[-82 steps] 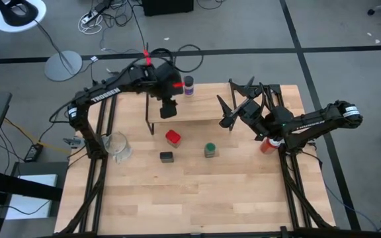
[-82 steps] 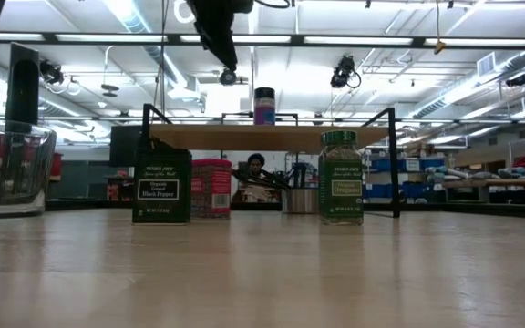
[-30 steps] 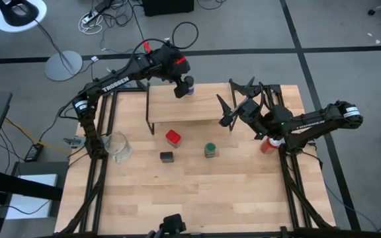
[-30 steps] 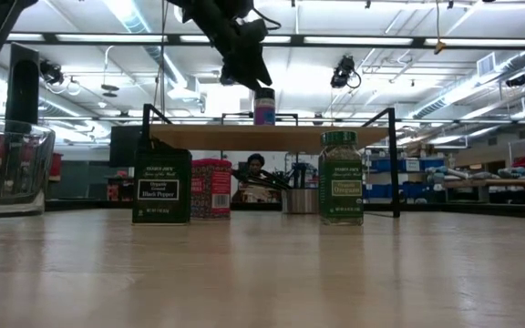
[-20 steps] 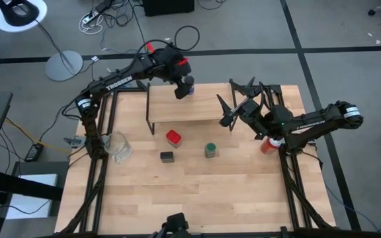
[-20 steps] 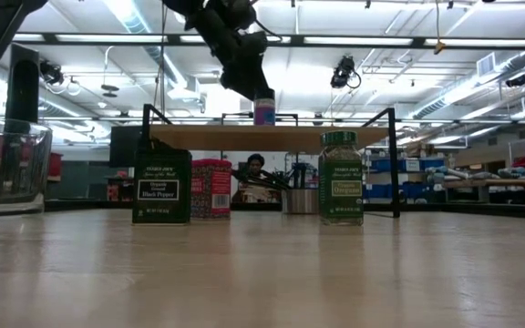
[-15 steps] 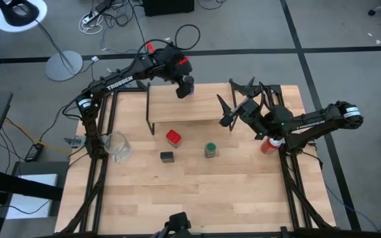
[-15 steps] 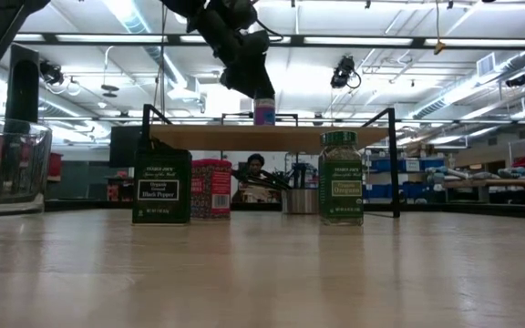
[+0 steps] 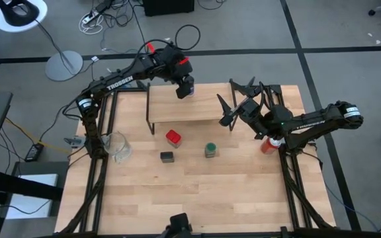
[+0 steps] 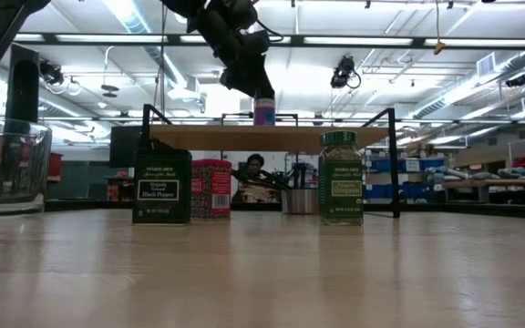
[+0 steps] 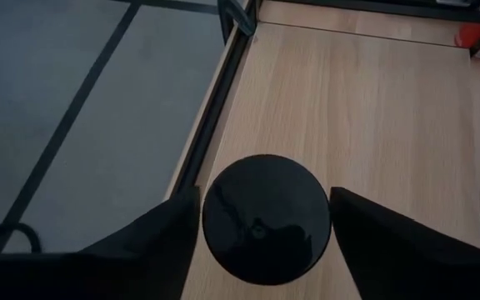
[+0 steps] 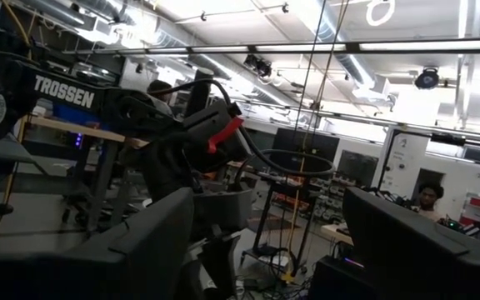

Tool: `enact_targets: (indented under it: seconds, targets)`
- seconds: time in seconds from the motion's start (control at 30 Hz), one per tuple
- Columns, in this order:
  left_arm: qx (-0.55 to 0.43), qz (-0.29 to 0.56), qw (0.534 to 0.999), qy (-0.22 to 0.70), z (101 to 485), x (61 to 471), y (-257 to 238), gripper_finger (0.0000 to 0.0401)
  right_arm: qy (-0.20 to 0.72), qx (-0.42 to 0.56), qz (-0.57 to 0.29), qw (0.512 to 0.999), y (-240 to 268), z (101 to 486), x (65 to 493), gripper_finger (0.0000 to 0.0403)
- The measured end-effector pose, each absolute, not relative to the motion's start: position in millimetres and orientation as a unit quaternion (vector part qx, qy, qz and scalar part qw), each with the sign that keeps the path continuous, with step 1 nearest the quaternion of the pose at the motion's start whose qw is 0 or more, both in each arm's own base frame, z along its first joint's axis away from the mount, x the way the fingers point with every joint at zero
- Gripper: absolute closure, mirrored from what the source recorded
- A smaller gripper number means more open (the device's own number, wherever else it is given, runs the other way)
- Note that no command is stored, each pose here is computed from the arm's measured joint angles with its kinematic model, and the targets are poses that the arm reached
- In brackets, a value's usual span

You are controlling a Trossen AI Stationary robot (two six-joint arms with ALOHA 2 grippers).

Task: Shelf spices
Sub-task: Remove the black seasoning bottle from the shelf

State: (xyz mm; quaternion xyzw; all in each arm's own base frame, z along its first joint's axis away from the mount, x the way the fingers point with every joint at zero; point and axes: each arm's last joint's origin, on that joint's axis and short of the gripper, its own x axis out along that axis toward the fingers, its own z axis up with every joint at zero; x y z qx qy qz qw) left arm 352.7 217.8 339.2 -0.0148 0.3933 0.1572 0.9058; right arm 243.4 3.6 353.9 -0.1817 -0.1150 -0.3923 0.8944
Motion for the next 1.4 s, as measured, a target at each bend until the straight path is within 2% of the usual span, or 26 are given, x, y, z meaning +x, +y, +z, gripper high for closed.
enact_targets:
  seconds: [0.23, 0.33, 0.93, 1.4]
  targets:
    - [-0.016, 0.155, 0.906, 0.394, 339, 354, 215, 0.0193, -0.115, -0.182, -0.392, 0.894, 4, 354, 243, 0.0095]
    - [-0.018, 0.154, 0.905, 0.395, 339, 354, 215, 0.0207, -0.115, -0.182, -0.392, 0.894, 4, 354, 243, 0.0095]
    - [-0.061, 0.138, 0.908, 0.390, 338, 354, 211, 0.0203, -0.115, -0.182, -0.392, 0.894, 4, 354, 243, 0.0095]
    - [-0.061, 0.134, 0.918, 0.368, 359, 349, 193, 0.0203, -0.115, -0.182, -0.392, 0.894, 4, 354, 243, 0.0095]
